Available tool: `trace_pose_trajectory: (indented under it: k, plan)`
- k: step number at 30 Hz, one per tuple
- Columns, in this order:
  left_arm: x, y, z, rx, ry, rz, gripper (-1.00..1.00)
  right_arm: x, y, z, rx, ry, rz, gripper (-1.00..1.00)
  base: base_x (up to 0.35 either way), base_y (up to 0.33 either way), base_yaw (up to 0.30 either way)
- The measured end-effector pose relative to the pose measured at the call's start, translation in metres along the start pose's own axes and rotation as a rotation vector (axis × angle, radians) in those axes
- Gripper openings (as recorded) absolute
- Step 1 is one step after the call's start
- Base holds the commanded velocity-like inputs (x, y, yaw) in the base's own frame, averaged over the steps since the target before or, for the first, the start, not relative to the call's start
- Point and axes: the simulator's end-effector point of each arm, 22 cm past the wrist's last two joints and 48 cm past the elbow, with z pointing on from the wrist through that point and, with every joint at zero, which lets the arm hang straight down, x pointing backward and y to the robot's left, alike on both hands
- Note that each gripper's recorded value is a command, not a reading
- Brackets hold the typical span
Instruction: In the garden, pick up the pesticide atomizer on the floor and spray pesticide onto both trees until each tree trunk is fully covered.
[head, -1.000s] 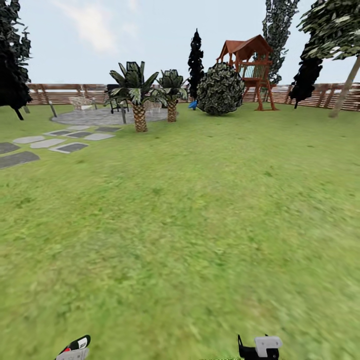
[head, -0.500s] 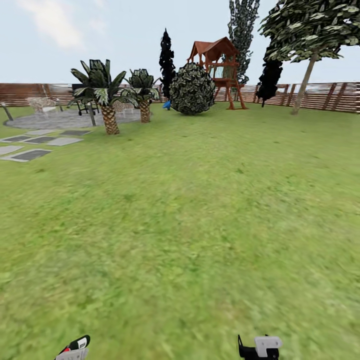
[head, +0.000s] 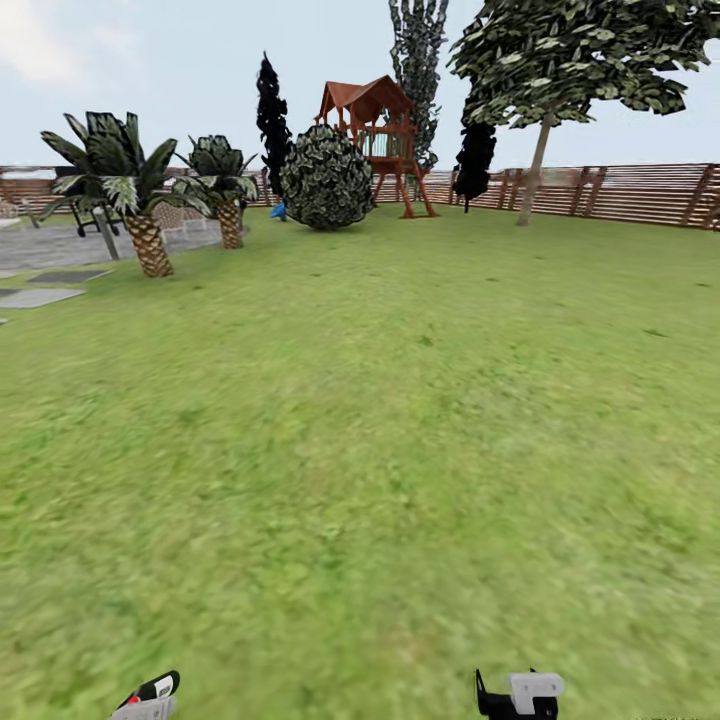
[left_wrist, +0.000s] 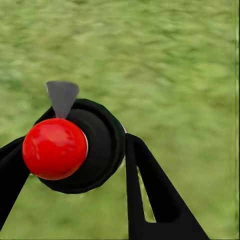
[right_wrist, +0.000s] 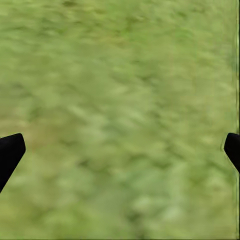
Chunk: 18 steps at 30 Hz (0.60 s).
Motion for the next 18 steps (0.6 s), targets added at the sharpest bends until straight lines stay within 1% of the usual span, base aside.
trace_pose_trajectory:
  k: [10,13,18]
  plan:
    - [-0.0004,0.0004,0.0002,0.000,-0.002,0.001,-1.00,0.0003,0.0001,0.0001,0.000,0.001,0.000,1.00,0.028,-0.008,-0.300]
    - [-0.0006,0.0001,0.0001,0.000,-0.002,0.000,-1.00,0.0001,0.0001,0.0000,0.000,0.000,0.000,1.00,0.231,0.000,-0.300]
    - [-0.0004,0.0001,0.0001,0.000,-0.001,0.000,-1.00,0.0000,0.0000,0.0000,0.000,0.000,0.000,1.00,0.326,0.000,-0.300]
